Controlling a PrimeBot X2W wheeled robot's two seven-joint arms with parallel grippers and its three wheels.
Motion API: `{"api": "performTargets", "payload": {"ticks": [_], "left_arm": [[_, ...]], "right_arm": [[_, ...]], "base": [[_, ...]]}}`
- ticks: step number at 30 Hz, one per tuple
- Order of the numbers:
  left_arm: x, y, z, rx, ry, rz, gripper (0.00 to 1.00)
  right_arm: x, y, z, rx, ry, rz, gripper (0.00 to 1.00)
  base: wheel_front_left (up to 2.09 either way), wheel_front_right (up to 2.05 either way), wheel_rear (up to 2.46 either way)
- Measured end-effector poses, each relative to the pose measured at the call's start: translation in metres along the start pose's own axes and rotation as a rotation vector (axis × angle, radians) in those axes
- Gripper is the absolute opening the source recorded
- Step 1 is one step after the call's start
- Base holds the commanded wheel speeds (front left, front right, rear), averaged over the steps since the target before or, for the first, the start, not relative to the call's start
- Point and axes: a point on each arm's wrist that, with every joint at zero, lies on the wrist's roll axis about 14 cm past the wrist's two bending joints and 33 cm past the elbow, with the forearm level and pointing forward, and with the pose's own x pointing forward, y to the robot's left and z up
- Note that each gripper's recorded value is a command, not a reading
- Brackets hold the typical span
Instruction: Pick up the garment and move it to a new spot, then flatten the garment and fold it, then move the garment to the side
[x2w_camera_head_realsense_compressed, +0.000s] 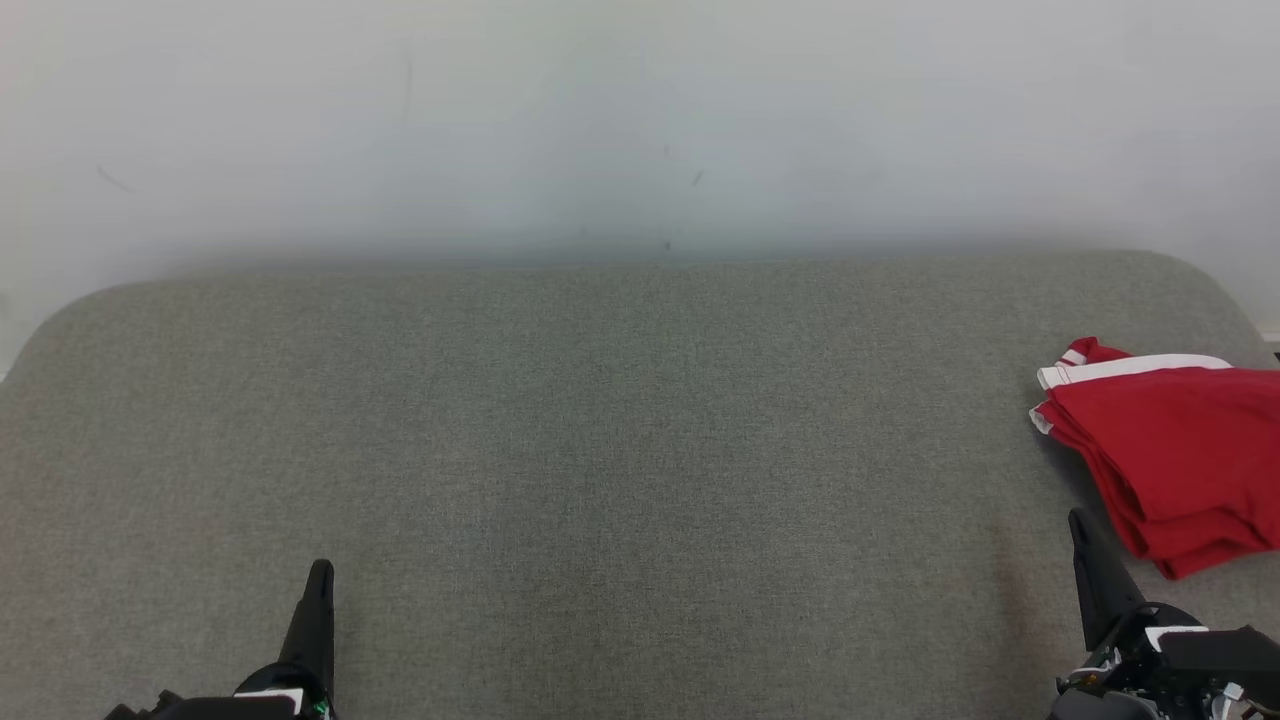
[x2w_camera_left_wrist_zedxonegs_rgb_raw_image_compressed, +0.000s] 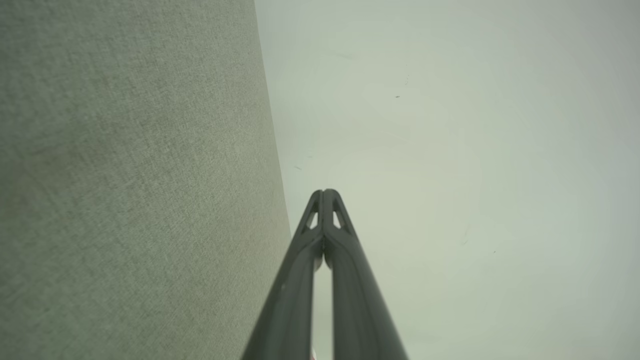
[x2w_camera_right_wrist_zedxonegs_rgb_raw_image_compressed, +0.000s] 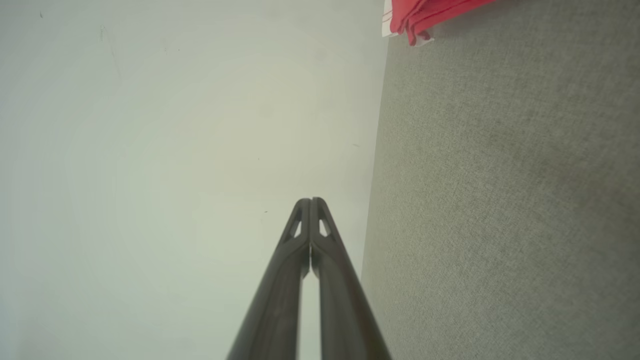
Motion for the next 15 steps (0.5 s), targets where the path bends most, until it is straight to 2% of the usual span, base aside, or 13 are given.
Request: {"api": "performTargets", "payload": {"ticks": [15], "left_arm": [[0.0000, 0.0000, 0.0002, -0.001, 0.001, 0.000, 0.00]], "right_arm": [[0.0000, -0.0001, 0.0002, 0.001, -0.001, 0.000, 0.00]], "base": [[0.00, 0.00, 0.00]]}}
